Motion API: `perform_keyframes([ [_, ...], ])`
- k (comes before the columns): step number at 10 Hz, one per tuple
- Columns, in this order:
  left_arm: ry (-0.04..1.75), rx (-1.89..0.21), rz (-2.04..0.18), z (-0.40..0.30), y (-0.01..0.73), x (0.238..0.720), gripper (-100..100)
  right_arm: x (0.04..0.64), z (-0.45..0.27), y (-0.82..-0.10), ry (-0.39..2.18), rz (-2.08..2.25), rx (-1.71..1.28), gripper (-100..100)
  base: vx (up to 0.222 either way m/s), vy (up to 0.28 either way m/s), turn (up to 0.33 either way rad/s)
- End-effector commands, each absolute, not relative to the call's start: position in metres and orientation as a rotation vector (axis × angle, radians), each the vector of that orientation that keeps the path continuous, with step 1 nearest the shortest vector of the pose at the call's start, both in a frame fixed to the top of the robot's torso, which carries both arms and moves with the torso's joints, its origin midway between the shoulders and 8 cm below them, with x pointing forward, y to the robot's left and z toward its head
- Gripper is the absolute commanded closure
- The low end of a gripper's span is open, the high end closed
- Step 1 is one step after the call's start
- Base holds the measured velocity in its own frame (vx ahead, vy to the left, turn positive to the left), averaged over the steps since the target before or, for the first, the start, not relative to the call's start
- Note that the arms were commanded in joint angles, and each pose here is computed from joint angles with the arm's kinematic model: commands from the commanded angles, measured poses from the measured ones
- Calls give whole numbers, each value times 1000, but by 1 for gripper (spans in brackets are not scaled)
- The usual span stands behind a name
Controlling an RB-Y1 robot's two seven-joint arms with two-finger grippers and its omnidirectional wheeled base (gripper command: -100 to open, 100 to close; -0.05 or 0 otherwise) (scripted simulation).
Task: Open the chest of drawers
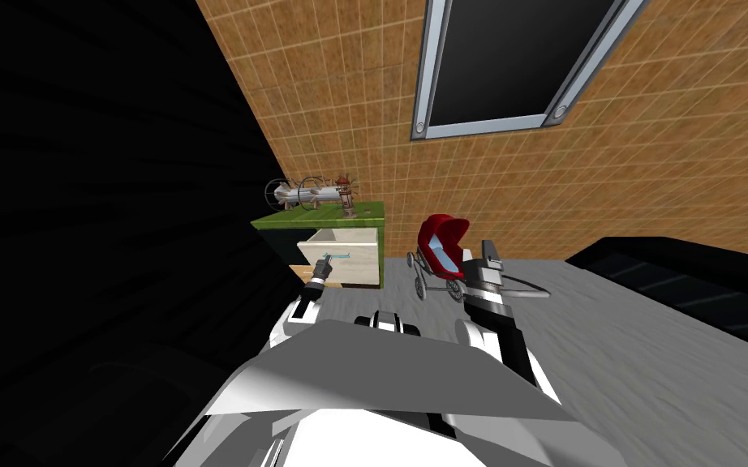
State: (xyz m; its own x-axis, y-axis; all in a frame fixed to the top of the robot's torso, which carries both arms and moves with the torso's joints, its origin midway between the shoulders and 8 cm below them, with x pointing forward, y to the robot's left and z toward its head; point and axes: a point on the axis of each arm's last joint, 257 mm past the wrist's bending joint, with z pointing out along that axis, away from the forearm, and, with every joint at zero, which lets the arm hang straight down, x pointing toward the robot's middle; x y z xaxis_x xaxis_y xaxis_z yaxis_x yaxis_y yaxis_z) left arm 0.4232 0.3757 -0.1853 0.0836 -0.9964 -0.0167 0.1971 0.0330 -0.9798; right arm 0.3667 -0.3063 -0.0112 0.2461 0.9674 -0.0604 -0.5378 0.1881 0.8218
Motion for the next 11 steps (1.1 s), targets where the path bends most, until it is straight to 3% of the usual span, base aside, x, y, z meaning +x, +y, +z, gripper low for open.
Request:
perform_keyframes([
  [1, 1020, -1068, -1252, -177, 382, 426, 100, 367, -11, -306, 681, 1182, 779, 0, -24, -64, 72],
  [2, 1030, -1076, -1235, -184, 381, 425, 100, 367, -11, -306, 681, 1182, 779, 0, -7, -22, 12],
  [3, 1027, -1078, -1248, -188, 380, 439, -100, 367, -11, -306, 681, 1182, 779, 0, -103, 11, -18],
  [11, 1018, -1084, -1271, -194, 378, 503, -100, 367, -11, -306, 681, 1182, 778, 0, -83, 7, -12],
])
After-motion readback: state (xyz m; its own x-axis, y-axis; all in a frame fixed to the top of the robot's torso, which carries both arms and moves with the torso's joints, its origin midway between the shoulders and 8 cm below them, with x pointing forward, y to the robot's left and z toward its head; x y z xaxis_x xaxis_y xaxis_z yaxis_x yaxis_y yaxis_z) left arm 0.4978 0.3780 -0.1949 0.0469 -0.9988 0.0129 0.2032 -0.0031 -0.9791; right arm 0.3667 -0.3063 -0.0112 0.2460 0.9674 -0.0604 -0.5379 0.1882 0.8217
